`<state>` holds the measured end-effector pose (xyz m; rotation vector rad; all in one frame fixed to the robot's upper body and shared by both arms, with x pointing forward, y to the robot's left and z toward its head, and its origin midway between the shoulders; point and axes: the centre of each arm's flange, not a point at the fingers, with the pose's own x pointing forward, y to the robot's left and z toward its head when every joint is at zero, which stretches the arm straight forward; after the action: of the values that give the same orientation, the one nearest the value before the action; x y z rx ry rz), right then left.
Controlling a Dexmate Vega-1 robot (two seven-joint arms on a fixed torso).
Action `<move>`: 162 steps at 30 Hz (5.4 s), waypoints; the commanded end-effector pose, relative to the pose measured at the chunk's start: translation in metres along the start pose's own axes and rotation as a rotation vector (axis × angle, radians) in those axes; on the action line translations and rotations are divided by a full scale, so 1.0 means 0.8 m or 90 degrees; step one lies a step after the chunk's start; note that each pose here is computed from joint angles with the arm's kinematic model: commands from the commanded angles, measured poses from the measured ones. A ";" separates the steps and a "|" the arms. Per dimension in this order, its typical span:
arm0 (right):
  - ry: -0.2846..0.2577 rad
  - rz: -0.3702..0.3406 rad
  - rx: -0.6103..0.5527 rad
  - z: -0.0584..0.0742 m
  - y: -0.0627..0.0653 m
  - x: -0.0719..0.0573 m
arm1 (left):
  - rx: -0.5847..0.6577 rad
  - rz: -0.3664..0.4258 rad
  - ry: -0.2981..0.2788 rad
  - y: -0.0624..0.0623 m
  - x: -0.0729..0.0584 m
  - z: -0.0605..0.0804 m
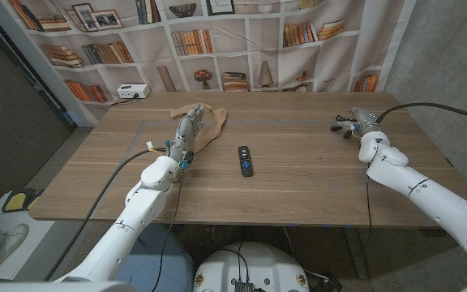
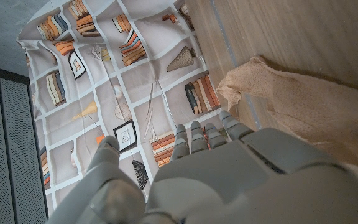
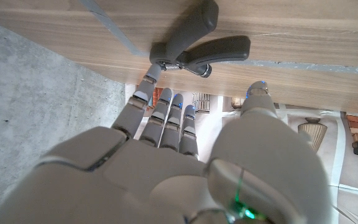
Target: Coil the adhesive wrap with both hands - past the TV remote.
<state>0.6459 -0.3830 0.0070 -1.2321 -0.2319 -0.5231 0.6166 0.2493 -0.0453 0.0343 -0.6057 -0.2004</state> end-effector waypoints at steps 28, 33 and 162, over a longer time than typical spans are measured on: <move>0.042 0.023 -0.015 -0.011 0.003 0.003 | -0.001 0.000 0.000 -0.008 -0.007 -0.001; 0.046 0.025 -0.018 -0.010 0.004 0.002 | -0.002 0.002 0.000 -0.006 -0.008 -0.002; 0.217 0.132 -0.079 0.004 0.028 0.033 | -0.008 0.011 0.004 0.004 -0.022 -0.010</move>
<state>0.6749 -0.3824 0.0013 -1.2363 0.1866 -0.5814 0.6070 0.2564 -0.0613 0.0159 -0.6005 -0.1902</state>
